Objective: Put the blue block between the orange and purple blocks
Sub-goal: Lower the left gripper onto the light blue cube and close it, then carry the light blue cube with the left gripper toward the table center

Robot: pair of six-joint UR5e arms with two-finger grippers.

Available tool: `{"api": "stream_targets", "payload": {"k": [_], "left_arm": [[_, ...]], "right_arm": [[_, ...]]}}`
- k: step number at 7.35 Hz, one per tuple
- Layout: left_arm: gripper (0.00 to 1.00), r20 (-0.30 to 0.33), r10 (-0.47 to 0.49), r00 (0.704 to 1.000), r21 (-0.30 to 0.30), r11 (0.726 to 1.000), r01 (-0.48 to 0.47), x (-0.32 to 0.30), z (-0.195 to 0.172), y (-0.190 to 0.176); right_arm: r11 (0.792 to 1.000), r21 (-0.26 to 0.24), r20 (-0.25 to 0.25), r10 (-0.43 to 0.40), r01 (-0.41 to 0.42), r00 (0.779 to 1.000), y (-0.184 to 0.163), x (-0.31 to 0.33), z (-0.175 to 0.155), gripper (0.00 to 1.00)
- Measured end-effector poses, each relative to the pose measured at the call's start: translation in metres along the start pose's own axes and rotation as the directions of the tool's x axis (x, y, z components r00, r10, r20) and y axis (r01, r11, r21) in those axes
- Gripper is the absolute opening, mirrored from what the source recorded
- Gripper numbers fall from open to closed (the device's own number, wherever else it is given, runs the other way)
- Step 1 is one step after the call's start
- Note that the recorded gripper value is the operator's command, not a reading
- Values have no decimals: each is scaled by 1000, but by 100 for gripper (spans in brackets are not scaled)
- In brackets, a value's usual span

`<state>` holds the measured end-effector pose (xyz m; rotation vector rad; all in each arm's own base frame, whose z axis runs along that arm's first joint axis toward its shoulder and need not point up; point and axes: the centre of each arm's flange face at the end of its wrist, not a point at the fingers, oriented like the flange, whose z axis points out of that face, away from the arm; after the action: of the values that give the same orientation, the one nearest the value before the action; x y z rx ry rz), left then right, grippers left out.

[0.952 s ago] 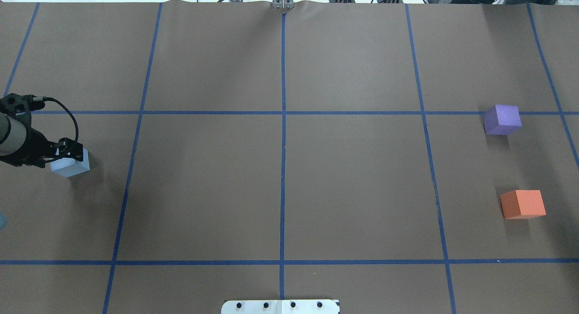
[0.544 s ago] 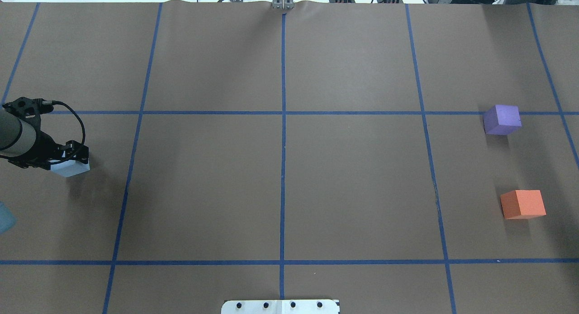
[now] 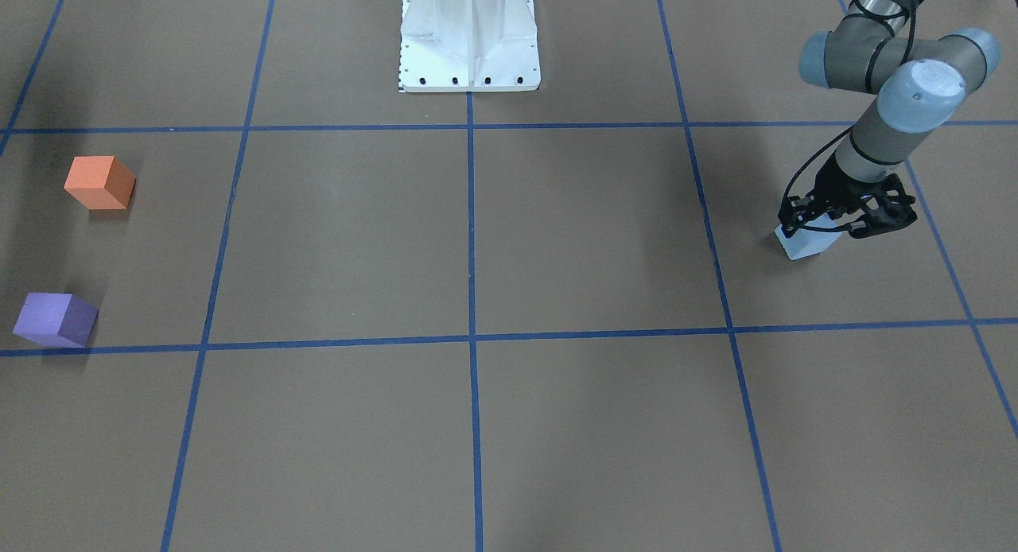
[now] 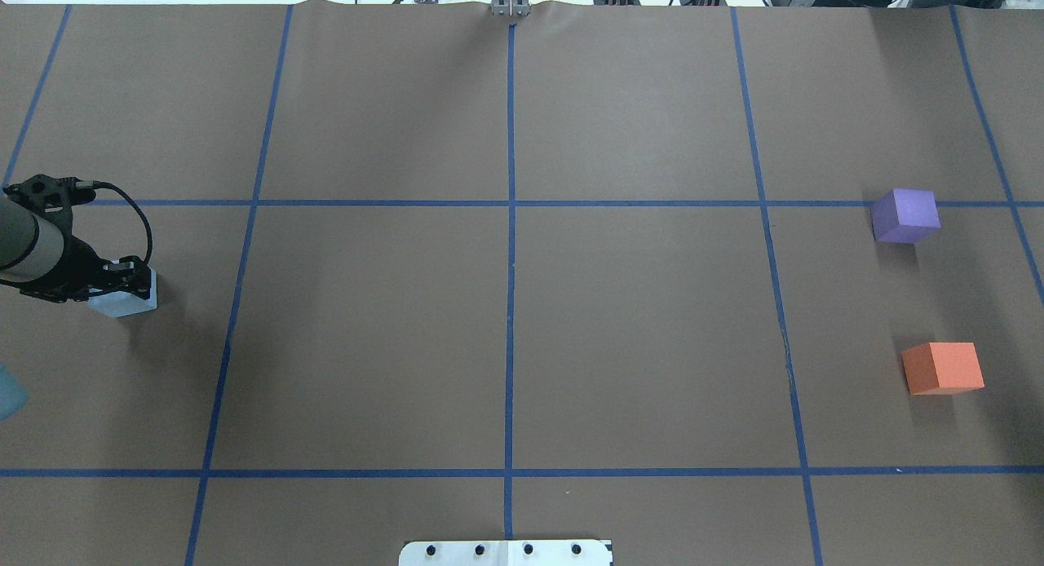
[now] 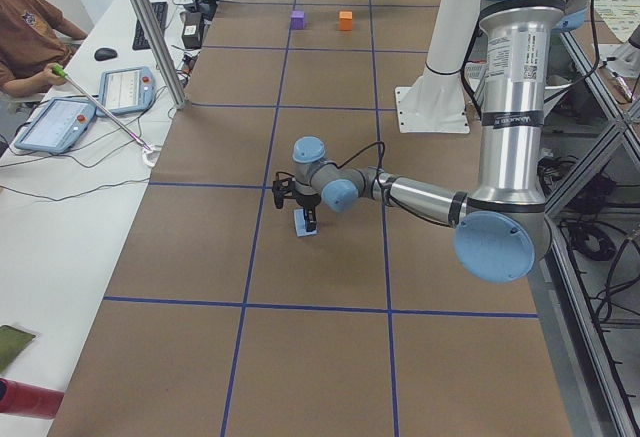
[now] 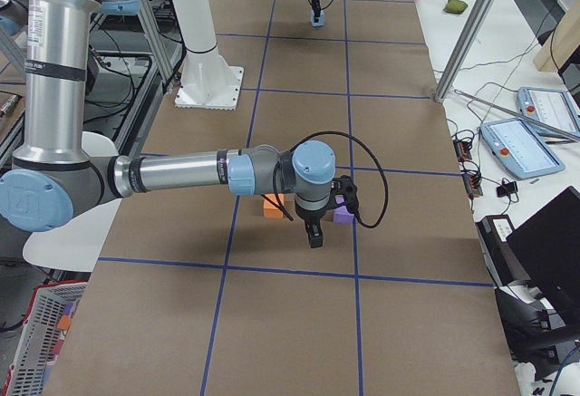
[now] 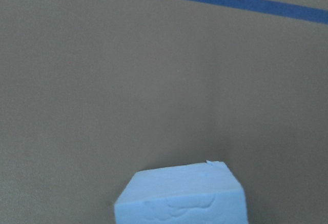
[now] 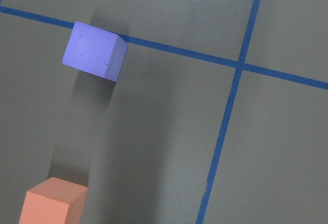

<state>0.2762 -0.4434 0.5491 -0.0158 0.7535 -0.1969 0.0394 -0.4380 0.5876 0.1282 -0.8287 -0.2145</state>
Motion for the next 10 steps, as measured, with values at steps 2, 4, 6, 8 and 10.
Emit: {"api": "stream_targets", "payload": {"k": [2,4,6,8,10], "left_arm": [[0,-2,4,1000,1,1000,-4,26,-39,6],[0,-13,49,999,11,999,-49,92,-102,8],[0,-55,122,991,11,992,-122,205,-152,10],[0,-95,203,975,-24,978,-206,330,-172,32],[0,-79,258,963,-30,965,-261,425,-154,43]], "right_arm": [[1000,3,-4,3,-3,1000,0,1,-2,100],[1000,5,-10,2,-2,1000,0,1,-4,100],[1000,22,-15,-1,1,1000,-2,-3,-12,100],[995,35,-12,99,-98,995,0,-6,-15,100],[988,50,-7,146,-145,989,0,-9,-18,100]]}}
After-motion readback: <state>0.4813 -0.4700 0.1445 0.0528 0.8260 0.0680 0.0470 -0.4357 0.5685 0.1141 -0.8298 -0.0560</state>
